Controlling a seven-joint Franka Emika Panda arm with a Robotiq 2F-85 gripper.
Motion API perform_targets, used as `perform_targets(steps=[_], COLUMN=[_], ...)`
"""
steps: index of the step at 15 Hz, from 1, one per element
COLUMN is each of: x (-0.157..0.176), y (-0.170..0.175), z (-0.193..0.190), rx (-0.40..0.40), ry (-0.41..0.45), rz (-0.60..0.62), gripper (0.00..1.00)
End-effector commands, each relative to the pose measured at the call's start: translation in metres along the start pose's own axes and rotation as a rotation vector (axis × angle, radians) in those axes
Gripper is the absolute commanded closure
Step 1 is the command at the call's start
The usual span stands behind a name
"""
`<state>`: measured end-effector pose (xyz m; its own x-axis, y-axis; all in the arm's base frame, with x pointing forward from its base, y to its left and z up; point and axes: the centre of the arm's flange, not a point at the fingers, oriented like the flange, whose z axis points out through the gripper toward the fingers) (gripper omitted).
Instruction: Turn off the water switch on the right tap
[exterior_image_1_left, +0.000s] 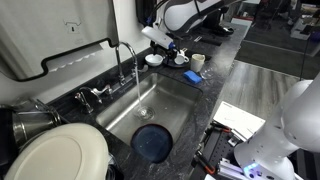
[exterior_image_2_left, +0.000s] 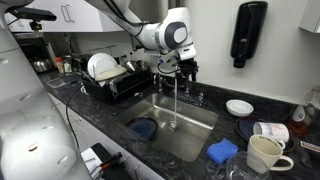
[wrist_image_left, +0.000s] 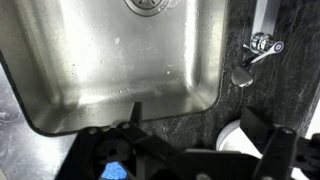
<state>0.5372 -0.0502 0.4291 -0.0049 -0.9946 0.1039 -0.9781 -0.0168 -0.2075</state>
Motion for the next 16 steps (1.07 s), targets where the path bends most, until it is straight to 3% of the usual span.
perform_targets(steps=[1,7,8,9,16], x=[0.010,0.027,0.030,0.033,0.044], y=[-0.016,-0.033,-0.036,-0.040,-0.060], z=[0.021,0.063,0.069,0.075,0.101], rx=[-0.028,-0.057,-0.062,-0.066,-0.062], ry=[0.016,-0.026,-0.031,-0.040,-0.090], rz=[0.083,0.113,0.115,0.113,0.093], gripper=[0.00,0.02,0.26,0.26,0.76])
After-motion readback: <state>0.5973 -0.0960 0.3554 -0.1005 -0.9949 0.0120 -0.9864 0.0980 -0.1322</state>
